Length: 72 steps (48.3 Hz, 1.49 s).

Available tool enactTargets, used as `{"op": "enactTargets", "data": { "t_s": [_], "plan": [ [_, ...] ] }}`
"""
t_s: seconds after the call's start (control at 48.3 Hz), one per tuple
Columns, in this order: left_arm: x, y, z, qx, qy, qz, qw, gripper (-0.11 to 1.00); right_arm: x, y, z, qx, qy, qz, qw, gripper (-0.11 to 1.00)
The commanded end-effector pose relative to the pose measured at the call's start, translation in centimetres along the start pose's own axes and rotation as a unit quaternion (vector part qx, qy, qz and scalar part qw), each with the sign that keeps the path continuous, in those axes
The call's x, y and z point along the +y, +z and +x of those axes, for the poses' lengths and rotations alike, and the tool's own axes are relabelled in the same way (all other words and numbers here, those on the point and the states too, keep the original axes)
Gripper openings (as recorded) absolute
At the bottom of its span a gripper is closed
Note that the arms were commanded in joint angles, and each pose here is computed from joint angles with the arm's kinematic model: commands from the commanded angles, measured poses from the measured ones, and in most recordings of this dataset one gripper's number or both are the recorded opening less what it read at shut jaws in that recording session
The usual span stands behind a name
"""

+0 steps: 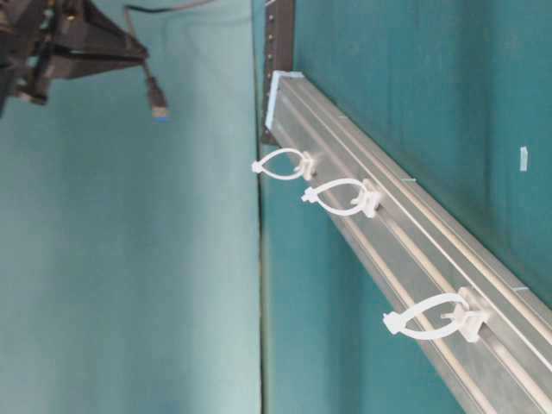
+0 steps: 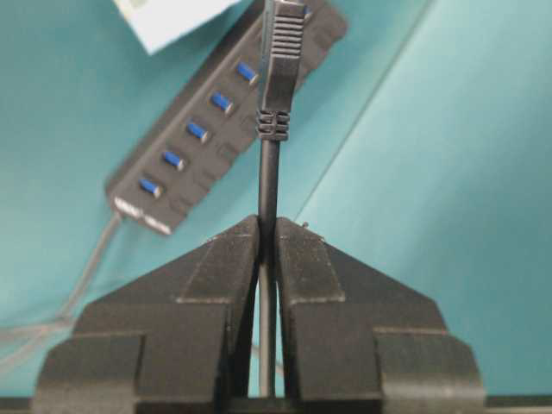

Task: Pass the USB cable through three rings with both arms.
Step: 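Lift the cable with the right gripper toward the rail's far end, then insert the plug through the first white ring with the right gripper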

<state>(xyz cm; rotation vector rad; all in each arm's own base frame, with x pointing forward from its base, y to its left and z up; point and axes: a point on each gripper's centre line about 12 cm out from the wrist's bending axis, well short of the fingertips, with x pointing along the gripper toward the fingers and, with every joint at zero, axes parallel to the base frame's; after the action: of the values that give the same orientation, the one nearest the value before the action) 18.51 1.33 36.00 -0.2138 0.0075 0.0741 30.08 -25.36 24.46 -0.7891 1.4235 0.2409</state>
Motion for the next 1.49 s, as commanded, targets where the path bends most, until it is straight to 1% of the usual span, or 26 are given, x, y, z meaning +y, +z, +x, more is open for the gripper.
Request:
{"op": "enactTargets", "data": {
  "t_s": [0.0,0.021,0.124,0.228,0.311,0.393,0.518,0.559,0.621,0.663,0.766,0.87,0.994,1.097,1.346,1.47],
  "plan": [
    [-0.2,1.2,0.3,-0.009,0.000,-0.011,0.9999,0.23,-0.1,0.2,0.1,-0.006,-0.001,-0.011,0.9999,0.08],
    [-0.2,1.1,0.3,-0.008,0.001,-0.015,0.9999,0.24,-0.1,0.3,0.2,-0.007,0.001,-0.013,0.9999,0.08],
    [-0.2,1.1,0.3,-0.008,0.001,-0.015,0.9998,0.29,0.1,0.2,0.8,-0.008,0.006,-0.028,0.9996,0.08],
    [-0.1,1.2,0.3,-0.009,0.004,-0.007,0.9999,0.36,0.3,0.7,1.4,-0.012,0.007,-0.047,0.9988,0.08],
    [0.1,1.0,0.4,-0.002,0.007,-0.001,1.0000,0.47,0.5,1.1,2.2,-0.013,0.009,-0.064,0.9978,0.08],
    [0.2,0.3,0.7,0.017,0.012,0.004,0.9998,0.60,0.8,1.5,3.2,-0.018,0.010,-0.078,0.9967,0.08],
    [0.5,-1.0,1.5,0.055,0.020,0.006,0.9982,0.77,1.2,2.1,4.4,-0.032,0.012,-0.079,0.9963,0.08],
    [0.6,-1.3,1.8,0.064,0.022,0.009,0.9976,0.81,1.3,2.1,4.6,-0.033,0.013,-0.082,0.9961,0.08],
    [0.7,-1.7,2.2,0.074,0.024,0.012,0.9969,0.81,1.3,2.2,4.9,-0.033,0.014,-0.085,0.9958,0.08],
    [0.8,-1.8,2.5,0.079,0.025,0.020,0.9964,0.80,1.4,2.3,5.0,-0.033,0.015,-0.086,0.9957,0.08],
    [0.9,-2.6,3.3,0.097,0.026,0.050,0.9936,0.80,1.4,2.3,5.2,-0.033,0.018,-0.088,0.9954,0.08],
    [1.2,-3.5,4.4,0.118,0.027,0.071,0.9901,0.80,1.5,2.4,5.7,-0.032,0.022,-0.090,0.9952,0.08],
    [1.6,-4.6,5.6,0.144,0.034,0.076,0.9861,0.80,1.4,2.8,6.3,-0.035,0.017,-0.095,0.9947,0.08],
    [2.1,-5.2,6.5,0.157,0.042,0.074,0.9840,0.80,1.4,3.3,6.7,-0.037,0.015,-0.104,0.9937,0.08],
    [2.4,-5.1,7.2,0.136,0.045,0.073,0.9870,0.80,1.9,4.3,7.2,-0.041,0.020,-0.117,0.9921,0.08],
    [2.5,-5.3,7.3,0.138,0.045,0.071,0.9869,0.80,2.1,4.9,7.3,-0.045,0.012,-0.123,0.9913,0.08]
  ]
}}
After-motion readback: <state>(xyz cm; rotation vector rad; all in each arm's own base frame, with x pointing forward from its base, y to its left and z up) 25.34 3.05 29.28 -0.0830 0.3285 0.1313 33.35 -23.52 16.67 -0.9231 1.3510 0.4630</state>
